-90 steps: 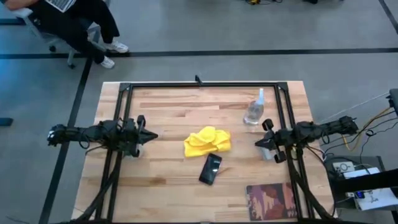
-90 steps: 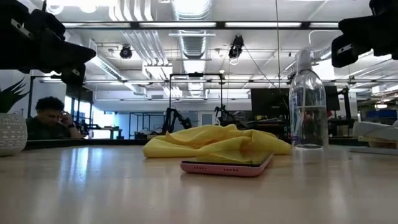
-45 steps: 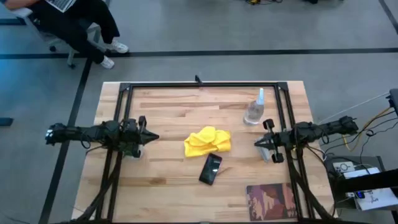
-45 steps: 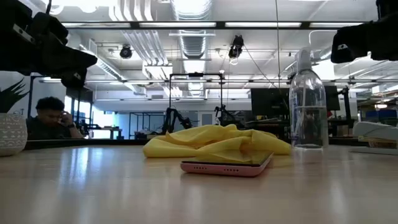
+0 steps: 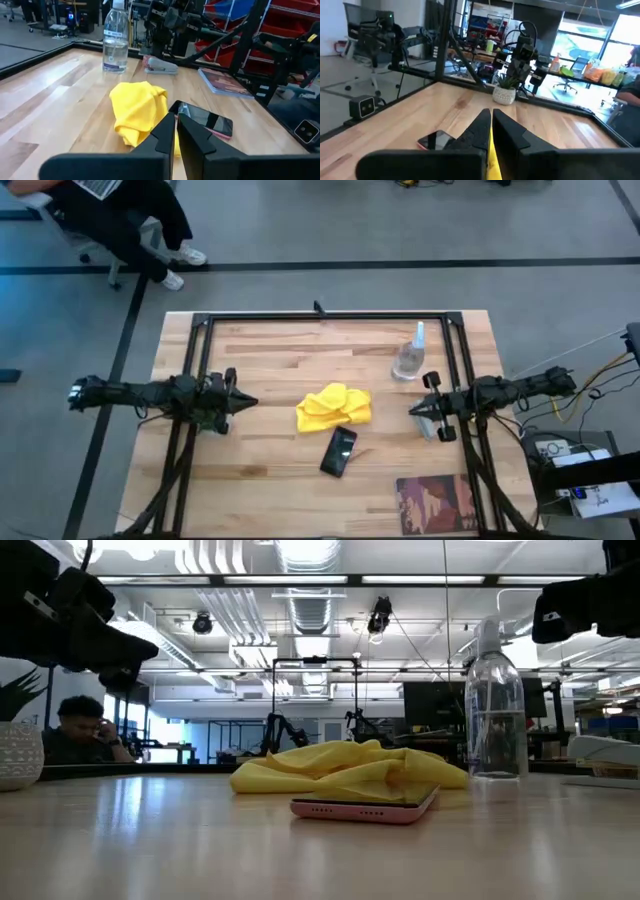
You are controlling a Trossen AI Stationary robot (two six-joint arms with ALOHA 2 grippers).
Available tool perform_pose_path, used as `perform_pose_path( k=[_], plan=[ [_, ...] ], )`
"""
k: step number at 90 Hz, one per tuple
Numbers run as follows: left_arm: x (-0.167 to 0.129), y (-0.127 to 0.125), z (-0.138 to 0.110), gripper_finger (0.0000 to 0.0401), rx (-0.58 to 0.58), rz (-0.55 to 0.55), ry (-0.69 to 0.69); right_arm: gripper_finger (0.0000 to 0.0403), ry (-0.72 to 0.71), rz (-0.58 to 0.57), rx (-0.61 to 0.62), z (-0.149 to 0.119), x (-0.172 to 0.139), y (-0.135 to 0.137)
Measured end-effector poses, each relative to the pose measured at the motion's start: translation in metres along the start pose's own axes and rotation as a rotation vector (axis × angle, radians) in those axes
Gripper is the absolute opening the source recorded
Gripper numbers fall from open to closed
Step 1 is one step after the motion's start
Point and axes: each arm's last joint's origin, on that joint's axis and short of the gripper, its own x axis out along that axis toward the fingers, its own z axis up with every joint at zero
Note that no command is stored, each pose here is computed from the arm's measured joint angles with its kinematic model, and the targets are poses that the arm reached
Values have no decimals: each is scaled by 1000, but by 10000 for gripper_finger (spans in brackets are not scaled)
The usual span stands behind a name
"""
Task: Apply microfiber cloth
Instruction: Return to Home Position
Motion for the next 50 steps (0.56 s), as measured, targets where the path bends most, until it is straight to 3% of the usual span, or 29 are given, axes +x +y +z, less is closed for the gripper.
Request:
perform_pose_path(
  k=[50],
  plan=[
    [4, 1, -5, 6, 2, 11, 60, 0, 0, 0, 1, 0, 0, 0]
  ],
)
